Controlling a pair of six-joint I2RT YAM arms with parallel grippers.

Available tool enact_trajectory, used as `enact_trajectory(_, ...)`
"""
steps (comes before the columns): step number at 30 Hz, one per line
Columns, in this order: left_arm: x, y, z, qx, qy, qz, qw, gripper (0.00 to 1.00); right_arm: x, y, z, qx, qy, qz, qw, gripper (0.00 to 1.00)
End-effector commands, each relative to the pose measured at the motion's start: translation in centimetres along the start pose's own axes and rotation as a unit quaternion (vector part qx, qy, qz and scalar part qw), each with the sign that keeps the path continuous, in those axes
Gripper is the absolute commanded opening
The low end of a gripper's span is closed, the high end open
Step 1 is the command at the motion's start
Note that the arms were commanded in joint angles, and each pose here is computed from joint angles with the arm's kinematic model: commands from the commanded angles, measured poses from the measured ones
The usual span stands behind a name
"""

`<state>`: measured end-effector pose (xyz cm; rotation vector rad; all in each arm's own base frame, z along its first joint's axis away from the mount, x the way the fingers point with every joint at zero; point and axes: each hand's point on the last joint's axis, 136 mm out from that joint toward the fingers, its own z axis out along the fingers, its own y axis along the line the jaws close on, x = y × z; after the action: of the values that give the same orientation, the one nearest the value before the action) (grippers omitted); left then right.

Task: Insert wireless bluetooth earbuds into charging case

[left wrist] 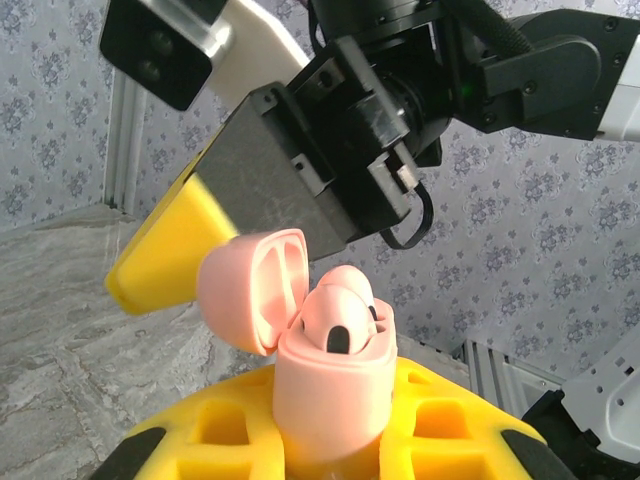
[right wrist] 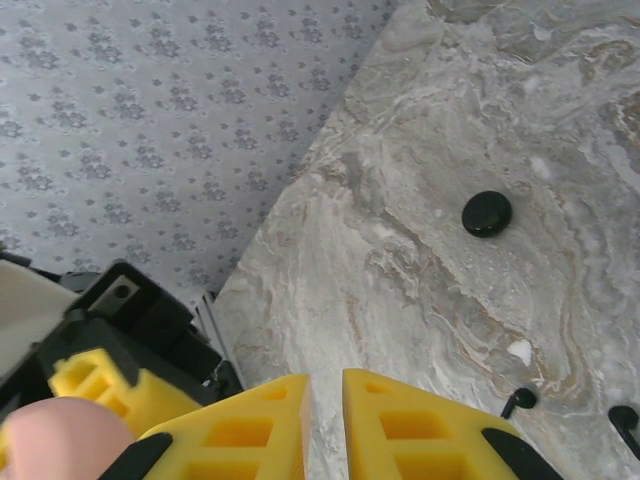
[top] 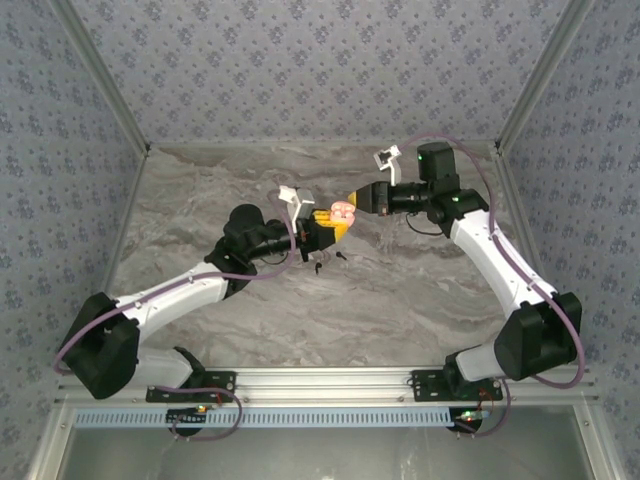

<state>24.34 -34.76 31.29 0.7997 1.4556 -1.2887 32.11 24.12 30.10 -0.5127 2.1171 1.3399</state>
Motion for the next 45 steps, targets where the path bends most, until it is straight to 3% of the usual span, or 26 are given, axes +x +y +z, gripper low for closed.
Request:
enact_trajectory(1,-2.2,-1.0,0.5,0.021,-0.028,0.018,0.999,0.13,-0.3,2.3,-1.0,-0.036,-0.009,-0.019,0.999,0.17)
enact_trajectory(45,-1.7,2.5,0.7,-0.066,-0.032,0.005,0.997,0.12,3.4,4.5,-1.0,-0.046,0.043,-0.044,0.997,0.19)
